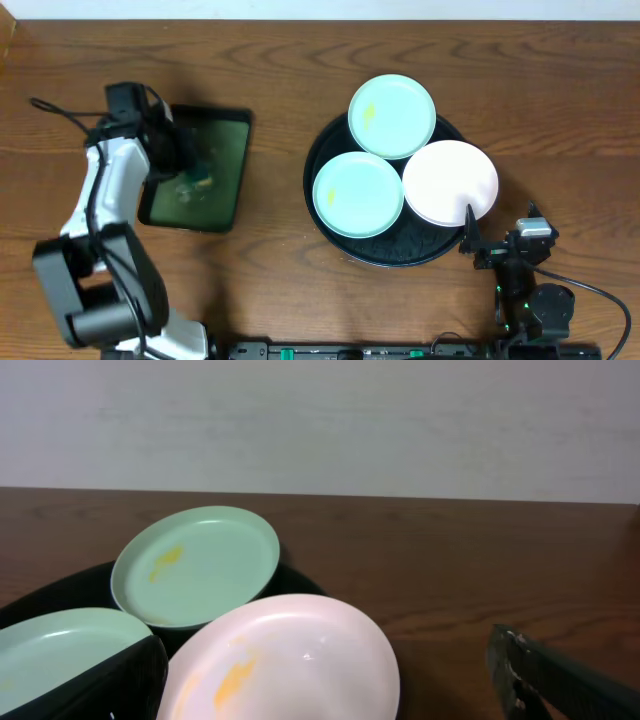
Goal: Clean dirty plates on tray and stack at the side
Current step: 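Dip the held sponge in the water with the left gripper, then carry the sponge with the left gripper over the lower green plate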
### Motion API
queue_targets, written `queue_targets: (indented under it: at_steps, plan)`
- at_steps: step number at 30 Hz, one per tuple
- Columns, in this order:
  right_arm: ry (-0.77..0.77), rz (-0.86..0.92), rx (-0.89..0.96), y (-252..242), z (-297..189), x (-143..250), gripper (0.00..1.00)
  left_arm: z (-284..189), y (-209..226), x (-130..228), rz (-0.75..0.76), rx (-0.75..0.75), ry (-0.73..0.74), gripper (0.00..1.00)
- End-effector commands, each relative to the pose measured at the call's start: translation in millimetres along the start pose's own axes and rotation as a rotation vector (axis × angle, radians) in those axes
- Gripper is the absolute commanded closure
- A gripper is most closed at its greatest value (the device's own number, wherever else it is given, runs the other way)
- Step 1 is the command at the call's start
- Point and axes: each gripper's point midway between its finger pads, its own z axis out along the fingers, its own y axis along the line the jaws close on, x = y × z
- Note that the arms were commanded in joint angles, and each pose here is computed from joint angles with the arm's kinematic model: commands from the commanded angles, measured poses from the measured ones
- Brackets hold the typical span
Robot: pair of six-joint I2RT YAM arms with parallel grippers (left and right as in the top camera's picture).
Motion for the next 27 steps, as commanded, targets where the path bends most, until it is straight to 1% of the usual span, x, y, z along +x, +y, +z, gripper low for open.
queue_targets:
  at_steps: [1, 4, 7, 8, 9, 11, 12, 13, 15, 19, 21, 22, 23, 25, 27]
  plan:
    - [0.002, 0.01, -0.006, 2, 0, 1, 0.01, -54, -46, -28, 0.014, 0.241, -0.105, 0.93]
    - [0.002, 0.01, -0.006, 2, 0, 1, 0.01, -102, -60, -44, -0.022, 0.3, -0.209, 0.92]
    - [0.002, 0.01, -0.006, 2, 0, 1, 0.01, -151, -76, -56, 0.034, 0.329, -0.372, 0.92]
    - [0.002, 0.01, -0.006, 2, 0, 1, 0.01, -159, -76, -58, 0.043, 0.317, -0.405, 0.93]
    - [0.002, 0.01, -0.006, 2, 0, 1, 0.01, -172, -69, -61, 0.041, 0.243, -0.471, 0.92]
    - [0.002, 0.01, -0.006, 2, 0, 1, 0.01, -171, -54, -63, 0.022, 0.132, -0.507, 0.93]
    - [0.002, 0.01, -0.006, 2, 0, 1, 0.01, -157, -43, -60, 0.007, 0.059, -0.494, 0.93]
    - [0.002, 0.01, -0.006, 2, 0, 1, 0.01, -151, -39, -59, 0.002, 0.036, -0.485, 0.93]
    - [0.002, 0.01, -0.006, 2, 0, 1, 0.01, -118, -25, -50, -0.012, -0.033, -0.418, 0.93]
    - [0.002, 0.01, -0.006, 2, 0, 1, 0.01, -35, -4, -30, -0.001, -0.082, -0.24, 0.93]
    - [0.002, 0.01, -0.006, 2, 0, 1, 0.01, -12, -5, -17, 0.043, -0.038, -0.132, 0.93]
    - [0.002, 0.01, -0.006, 2, 0, 1, 0.01, -10, -14, -12, 0.069, 0.03, -0.082, 0.92]
    - [0.002, 0.01, -0.006, 2, 0, 1, 0.01, -13, -18, -12, 0.073, 0.058, -0.075, 0.93]
    - [0.002, 0.01, -0.006, 2, 0, 1, 0.01, -35, -30, -21, 0.072, 0.109, -0.1, 0.93]
    - [0.002, 0.01, -0.006, 2, 0, 1, 0.01, -67, -43, -33, 0.087, 0.152, -0.159, 0.93]
